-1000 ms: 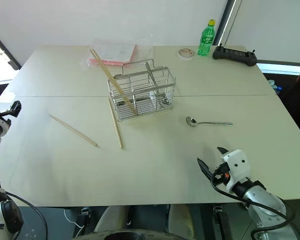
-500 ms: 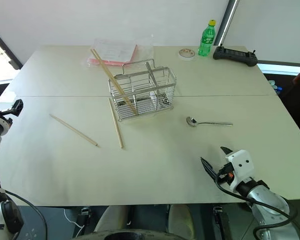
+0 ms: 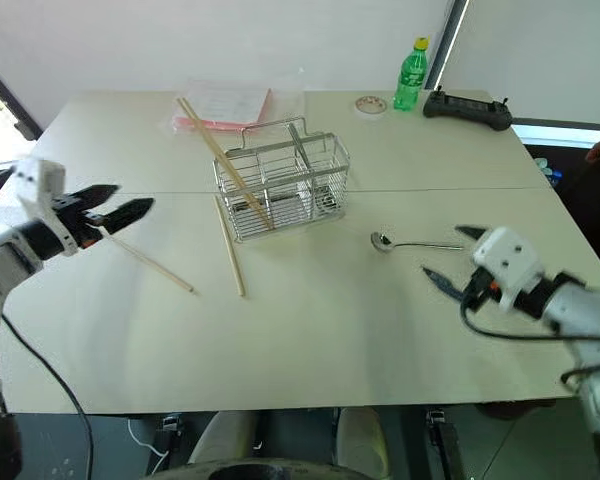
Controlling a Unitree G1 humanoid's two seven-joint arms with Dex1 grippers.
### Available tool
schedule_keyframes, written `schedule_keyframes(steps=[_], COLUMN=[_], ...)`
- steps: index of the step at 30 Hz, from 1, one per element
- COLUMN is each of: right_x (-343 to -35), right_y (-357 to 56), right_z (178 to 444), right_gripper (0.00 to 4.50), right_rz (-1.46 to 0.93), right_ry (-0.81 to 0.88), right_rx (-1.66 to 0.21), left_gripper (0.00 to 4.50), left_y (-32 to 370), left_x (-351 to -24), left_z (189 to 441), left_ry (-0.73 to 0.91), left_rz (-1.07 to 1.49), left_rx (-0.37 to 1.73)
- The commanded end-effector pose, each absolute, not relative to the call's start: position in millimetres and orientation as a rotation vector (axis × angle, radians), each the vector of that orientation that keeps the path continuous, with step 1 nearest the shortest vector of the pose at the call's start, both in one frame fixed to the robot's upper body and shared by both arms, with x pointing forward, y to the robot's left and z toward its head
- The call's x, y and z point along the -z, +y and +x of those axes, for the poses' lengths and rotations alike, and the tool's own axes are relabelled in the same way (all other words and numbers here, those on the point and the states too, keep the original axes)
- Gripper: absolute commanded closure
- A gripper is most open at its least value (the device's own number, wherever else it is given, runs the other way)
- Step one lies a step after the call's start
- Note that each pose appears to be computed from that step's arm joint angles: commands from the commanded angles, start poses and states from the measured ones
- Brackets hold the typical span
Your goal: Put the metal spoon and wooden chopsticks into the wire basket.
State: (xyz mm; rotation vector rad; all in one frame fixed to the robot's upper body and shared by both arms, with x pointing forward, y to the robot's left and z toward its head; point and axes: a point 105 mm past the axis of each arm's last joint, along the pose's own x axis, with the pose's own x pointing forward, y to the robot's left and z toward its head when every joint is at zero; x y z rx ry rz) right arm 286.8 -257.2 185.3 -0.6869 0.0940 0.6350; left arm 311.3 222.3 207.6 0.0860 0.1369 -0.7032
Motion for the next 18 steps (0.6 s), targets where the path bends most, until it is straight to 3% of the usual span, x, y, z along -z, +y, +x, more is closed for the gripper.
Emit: schedule_keyframes(steps=[1, 5, 11, 18], right_x=[-205.5, -215.3, -198.8, -166.1], right_y=[-242.7, -233.7, -244.9, -255.2], right_z=[304.0, 329.3, 369.6, 381.7], right_gripper=[0.0, 0.0, 0.0, 0.0], right_rz=[-0.698, -0.659, -0.673, -0.736], right_ry=[0.09, 0.128, 0.251, 0.418], right_rx=[-0.787, -0.889, -0.903, -0.96], left_gripper=[0.04, 0.04, 0.04, 0.04], left_y=[177.3, 154.9, 127.3, 113.9], left_x=[-216.1, -222.4, -235.4, -239.4], left_z=[277.9, 258.6, 250.2, 242.8], left_ry=[0.178, 0.204, 0.145, 0.145], left_rz=[0.177, 0.227, 0.302, 0.359], left_rx=[1.041, 1.226, 1.356, 1.452])
